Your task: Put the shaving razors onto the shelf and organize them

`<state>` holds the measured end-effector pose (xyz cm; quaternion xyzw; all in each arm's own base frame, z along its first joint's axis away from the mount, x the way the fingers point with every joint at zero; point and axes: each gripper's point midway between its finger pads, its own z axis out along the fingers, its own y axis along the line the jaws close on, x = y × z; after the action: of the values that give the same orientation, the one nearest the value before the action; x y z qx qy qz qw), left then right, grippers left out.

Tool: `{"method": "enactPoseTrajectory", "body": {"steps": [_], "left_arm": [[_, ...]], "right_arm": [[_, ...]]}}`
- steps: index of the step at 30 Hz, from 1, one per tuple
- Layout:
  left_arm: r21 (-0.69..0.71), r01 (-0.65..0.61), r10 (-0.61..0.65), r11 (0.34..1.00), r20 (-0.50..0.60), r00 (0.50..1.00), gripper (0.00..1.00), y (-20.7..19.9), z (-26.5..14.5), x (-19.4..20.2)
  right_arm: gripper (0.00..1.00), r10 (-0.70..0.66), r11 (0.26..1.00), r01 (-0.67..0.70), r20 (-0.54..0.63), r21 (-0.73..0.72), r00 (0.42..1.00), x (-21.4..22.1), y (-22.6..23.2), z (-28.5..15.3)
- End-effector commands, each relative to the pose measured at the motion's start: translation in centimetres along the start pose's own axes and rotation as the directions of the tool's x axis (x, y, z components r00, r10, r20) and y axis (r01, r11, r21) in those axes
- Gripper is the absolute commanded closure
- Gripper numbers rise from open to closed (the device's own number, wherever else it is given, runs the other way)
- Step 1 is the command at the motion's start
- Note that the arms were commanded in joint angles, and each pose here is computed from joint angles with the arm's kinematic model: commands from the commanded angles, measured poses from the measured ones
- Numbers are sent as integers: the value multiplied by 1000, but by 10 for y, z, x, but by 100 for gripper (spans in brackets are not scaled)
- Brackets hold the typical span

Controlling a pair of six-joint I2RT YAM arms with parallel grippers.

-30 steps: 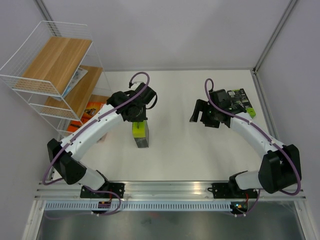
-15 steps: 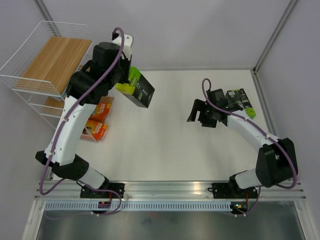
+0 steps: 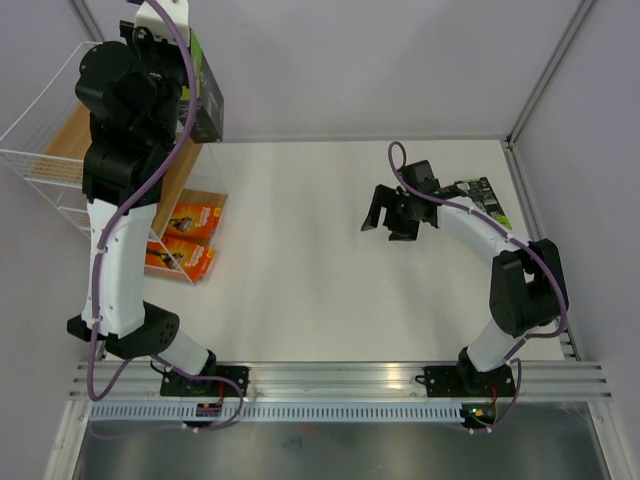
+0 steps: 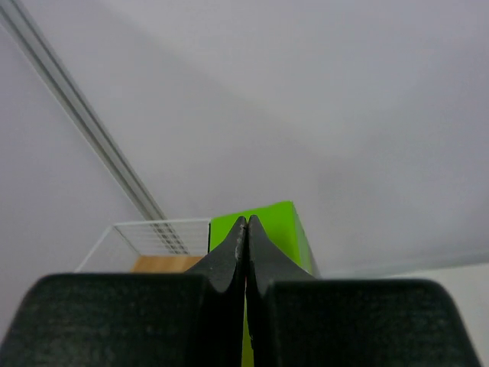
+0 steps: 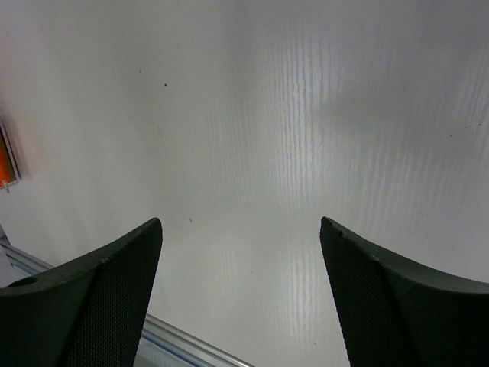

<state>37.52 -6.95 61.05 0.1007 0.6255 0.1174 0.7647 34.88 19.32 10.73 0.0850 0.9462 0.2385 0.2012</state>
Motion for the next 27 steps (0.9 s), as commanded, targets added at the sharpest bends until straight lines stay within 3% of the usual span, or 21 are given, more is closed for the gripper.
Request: {"method": "enactPoseTrajectory", "body": {"steps": [1,6,13,15,19,20,21,23,27], "left_arm": [[-182,24,28,983,280,960,98,58,-26,-84],[-300,9,97,954,338,936,98,83,-34,-105],[-378,-168,282,910,269,921,98,95,-34,-100],[-380,-166,293,910,306,906,98,100,-44,-113],[-272,-74,178,959,381,908,98,93,-61,-123],[-223,-101,173,970,333,927,98,80,-52,-105],[-169,-53,108,984,339,935,98,73,-58,-101],[-91,-31,55,995,275,960,98,55,-53,-77],[70,88,-90,994,25,996,98,4,-44,2]], "right_arm": [[11,-22,999,22,1,-43,1000,-8,12,0],[12,-27,998,25,-29,-65,999,0,11,5],[13,-38,998,34,-79,-49,996,20,-3,12],[13,-28,998,24,-72,-58,997,21,-2,12],[13,-9,997,3,-85,-77,996,27,-1,14],[13,-7,997,0,-81,-82,997,26,0,14],[13,-11,996,4,-73,-93,997,24,3,12],[13,-21,994,16,-48,-109,999,17,9,9],[13,-21,989,21,-3,-147,1000,2,24,1]]}}
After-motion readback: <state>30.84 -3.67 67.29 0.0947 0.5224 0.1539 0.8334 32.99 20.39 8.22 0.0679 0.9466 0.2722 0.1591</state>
